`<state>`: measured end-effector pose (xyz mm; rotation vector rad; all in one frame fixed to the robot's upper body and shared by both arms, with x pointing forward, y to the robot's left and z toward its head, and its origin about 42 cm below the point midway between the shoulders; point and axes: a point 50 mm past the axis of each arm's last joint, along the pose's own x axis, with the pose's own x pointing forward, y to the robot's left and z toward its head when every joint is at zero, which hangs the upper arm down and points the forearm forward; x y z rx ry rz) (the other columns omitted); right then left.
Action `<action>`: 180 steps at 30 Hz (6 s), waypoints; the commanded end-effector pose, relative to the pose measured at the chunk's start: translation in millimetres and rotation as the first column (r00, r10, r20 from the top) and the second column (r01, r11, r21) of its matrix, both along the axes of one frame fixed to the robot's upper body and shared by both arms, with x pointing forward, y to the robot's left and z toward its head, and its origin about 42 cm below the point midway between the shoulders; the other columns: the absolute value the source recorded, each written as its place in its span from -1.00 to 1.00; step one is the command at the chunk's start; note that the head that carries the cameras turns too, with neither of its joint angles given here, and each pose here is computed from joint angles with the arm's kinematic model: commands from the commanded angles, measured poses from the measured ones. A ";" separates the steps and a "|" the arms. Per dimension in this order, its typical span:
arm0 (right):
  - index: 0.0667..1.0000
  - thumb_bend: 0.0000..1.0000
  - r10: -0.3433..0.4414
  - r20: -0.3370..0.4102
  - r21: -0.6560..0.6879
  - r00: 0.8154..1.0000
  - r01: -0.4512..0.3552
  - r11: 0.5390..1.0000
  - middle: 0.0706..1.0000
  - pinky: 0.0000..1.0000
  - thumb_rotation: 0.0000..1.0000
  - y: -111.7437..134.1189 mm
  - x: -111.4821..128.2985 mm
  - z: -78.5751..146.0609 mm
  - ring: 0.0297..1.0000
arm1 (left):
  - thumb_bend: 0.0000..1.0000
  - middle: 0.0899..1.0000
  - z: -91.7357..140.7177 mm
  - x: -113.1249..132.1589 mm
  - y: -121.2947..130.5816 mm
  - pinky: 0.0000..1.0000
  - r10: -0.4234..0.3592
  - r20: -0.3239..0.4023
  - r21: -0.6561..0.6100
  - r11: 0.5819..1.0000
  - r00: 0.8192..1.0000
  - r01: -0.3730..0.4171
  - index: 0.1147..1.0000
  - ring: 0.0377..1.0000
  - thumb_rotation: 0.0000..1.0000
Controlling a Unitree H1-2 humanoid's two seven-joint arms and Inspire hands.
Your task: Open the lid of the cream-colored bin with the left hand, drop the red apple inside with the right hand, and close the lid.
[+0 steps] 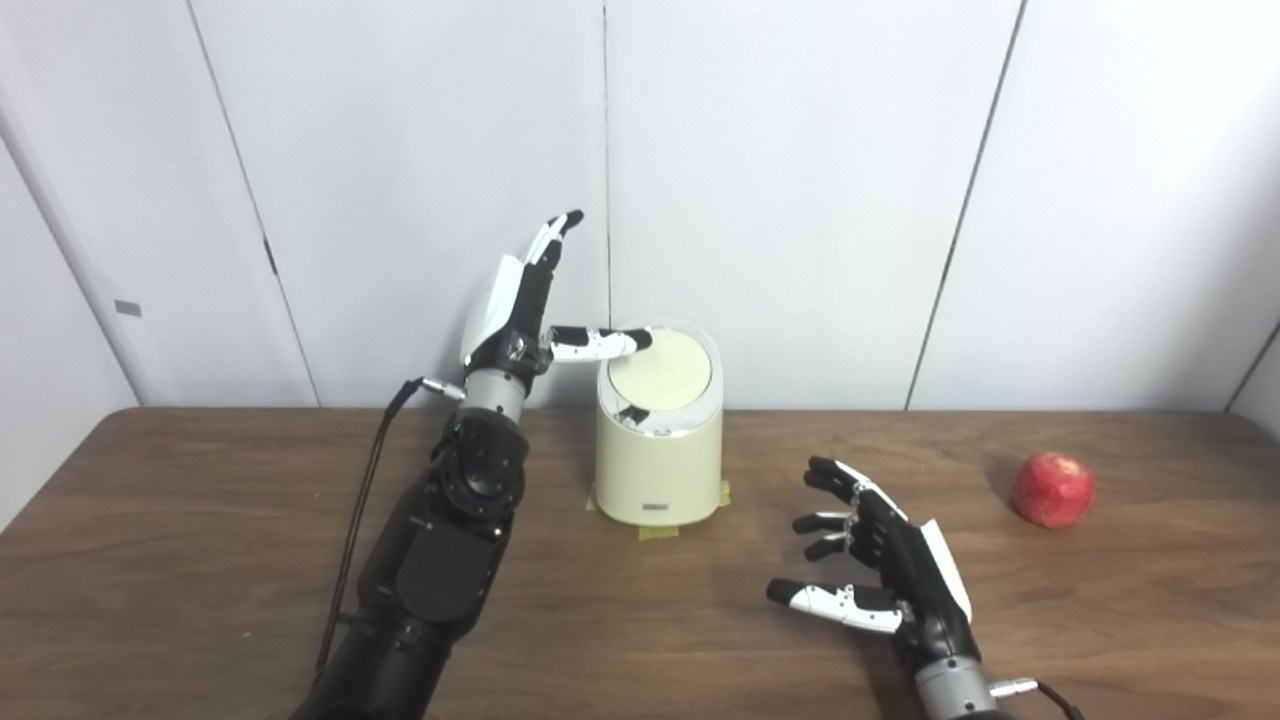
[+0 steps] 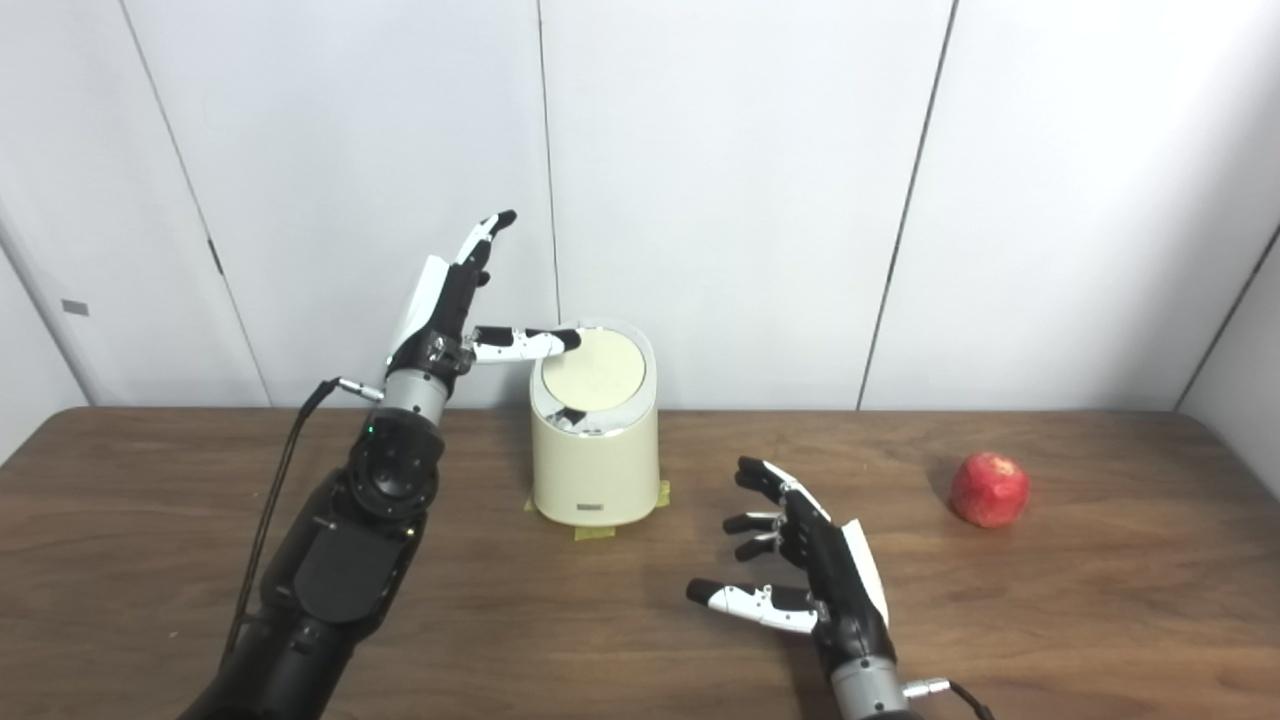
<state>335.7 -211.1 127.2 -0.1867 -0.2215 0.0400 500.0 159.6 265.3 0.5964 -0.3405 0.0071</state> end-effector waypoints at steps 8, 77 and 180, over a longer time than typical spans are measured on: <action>0.63 0.60 0.002 0.060 0.005 0.998 -0.002 1.000 0.61 0.00 -0.65 6.2 -0.5 10.8 0.25 | 0.93 1.00 30.2 7.2 -11.6 0.65 -0.004 0.052 0.075 0.997 0.999 0.000 1.00 0.97 -0.67; 0.64 0.58 0.004 0.061 0.008 0.998 -0.004 1.000 0.62 0.02 -0.63 6.5 -2.5 14.4 0.26 | 0.56 0.53 -22.3 -120.9 89.4 0.28 0.006 0.030 -0.188 0.982 1.000 0.000 0.54 0.41 -0.81; 0.12 0.31 -0.348 -0.032 -0.615 0.937 0.256 0.746 0.19 0.52 -0.85 -215.3 102.2 61.3 0.36 | 0.52 0.51 -97.7 -162.0 130.2 0.32 -0.081 -0.067 -0.263 0.963 0.994 0.061 0.56 0.47 -1.00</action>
